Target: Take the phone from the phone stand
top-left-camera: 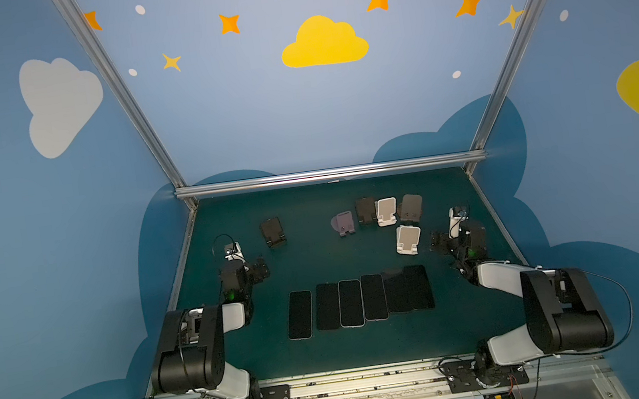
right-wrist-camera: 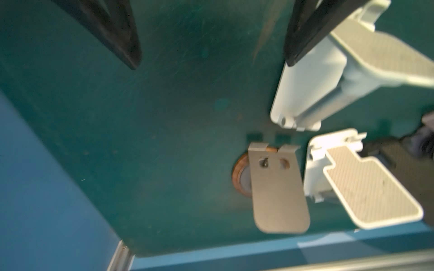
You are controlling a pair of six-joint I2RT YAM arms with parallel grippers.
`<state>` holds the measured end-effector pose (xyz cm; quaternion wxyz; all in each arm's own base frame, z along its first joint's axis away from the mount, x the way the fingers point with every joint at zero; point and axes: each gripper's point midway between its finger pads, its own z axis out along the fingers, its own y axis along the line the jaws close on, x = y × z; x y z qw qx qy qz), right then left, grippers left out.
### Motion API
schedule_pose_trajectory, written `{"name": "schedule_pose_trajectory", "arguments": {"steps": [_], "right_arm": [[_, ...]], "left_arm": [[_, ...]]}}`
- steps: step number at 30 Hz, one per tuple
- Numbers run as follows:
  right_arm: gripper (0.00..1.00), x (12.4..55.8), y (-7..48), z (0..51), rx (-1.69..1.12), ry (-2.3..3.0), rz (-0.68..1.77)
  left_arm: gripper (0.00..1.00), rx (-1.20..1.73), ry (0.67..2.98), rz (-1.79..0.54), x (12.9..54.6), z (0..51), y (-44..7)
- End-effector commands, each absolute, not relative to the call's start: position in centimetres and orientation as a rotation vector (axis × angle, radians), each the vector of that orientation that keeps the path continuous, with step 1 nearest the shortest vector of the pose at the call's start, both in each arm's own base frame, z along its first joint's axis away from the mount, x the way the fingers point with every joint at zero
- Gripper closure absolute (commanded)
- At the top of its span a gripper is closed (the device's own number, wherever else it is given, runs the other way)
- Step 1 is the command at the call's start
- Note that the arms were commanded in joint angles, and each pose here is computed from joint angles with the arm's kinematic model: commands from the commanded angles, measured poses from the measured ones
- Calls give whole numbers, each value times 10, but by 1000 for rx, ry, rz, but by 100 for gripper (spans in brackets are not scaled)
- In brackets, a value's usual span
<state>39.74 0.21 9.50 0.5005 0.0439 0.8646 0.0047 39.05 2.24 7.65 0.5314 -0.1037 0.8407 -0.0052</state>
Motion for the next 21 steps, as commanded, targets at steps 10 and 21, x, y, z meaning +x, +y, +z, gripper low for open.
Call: {"name": "schedule_pose_trajectory", "arguments": {"steps": [10, 21], "right_arm": [[5, 389, -5, 86, 176, 2143, -34], [5, 388, -5, 85, 173, 2144, -41]], "left_arm": [[0, -222, 2010, -2, 393, 81, 22], [0, -220, 2010, 0, 392, 81, 22]]}}
